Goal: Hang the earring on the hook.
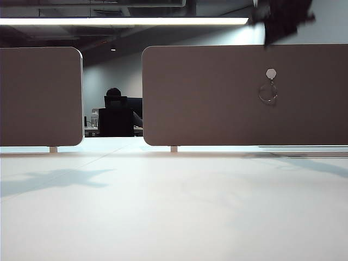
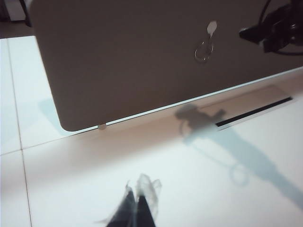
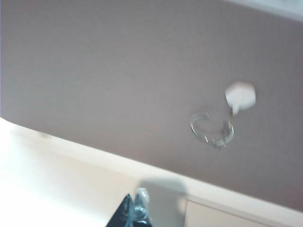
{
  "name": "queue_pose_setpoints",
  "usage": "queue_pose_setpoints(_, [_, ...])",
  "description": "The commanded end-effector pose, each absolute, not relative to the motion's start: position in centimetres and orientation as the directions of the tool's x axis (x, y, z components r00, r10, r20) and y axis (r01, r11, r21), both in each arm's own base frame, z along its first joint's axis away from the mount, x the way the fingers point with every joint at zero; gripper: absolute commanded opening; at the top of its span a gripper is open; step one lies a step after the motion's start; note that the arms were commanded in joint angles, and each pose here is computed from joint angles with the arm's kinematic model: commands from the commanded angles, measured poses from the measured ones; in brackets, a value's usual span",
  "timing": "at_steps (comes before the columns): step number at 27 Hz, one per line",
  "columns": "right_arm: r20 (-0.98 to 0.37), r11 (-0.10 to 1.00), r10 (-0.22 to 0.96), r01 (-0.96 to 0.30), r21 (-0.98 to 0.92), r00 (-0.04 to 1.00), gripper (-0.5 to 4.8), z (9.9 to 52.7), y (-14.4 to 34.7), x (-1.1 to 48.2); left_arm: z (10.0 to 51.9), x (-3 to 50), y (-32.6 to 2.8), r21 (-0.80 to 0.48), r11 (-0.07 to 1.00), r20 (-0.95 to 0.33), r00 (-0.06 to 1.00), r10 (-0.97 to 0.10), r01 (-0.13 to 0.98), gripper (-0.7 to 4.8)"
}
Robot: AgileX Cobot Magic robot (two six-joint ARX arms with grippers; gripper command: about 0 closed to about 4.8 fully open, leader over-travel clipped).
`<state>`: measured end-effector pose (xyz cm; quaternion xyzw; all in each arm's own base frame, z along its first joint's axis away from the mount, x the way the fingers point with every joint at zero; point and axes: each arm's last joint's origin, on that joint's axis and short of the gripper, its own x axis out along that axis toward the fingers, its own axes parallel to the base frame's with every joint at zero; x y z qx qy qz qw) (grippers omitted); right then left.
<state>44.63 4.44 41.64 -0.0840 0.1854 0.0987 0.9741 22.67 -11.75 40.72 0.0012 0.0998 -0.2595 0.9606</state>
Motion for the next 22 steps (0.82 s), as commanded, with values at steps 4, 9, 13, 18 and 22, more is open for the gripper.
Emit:
queue_pose_setpoints(4, [-0.282,0.956,0.226,-0.268,-0.121,0.932,-0.07,46.2,5.6,36.2,43.5,15.4,-8.0,-0.065,0.867,-0.093,0.862,-0.498,0.494,-0.05])
queue_pose_setpoints(9, [-0.189,0.940,0.295,-0.320,-0.119,0.937,-0.07,48.6,5.5,27.5,44.8,7.8,-4.0,-0.059,0.882,0.085,0.882,-0.463,0.468,-0.05])
queue_pose_setpoints(13, [-0.137,0.922,0.366,-0.379,-0.083,0.920,-0.07,47.9,5.0,21.2,44.1,3.8,-2.0,-0.048,0.876,0.172,0.868,-0.467,0.481,-0.05])
queue_pose_setpoints(18, [-0.087,0.904,0.419,-0.424,-0.052,0.904,-0.07,44.6,4.3,14.3,41.2,0.9,-0.7,-0.025,0.856,0.172,0.845,-0.506,0.517,-0.05])
queue_pose_setpoints(22, [-0.078,0.899,0.438,-0.437,0.028,0.896,-0.07,40.0,3.5,10.5,38.2,0.4,-0.1,-0.041,0.899,0.165,0.890,-0.425,0.437,-0.05])
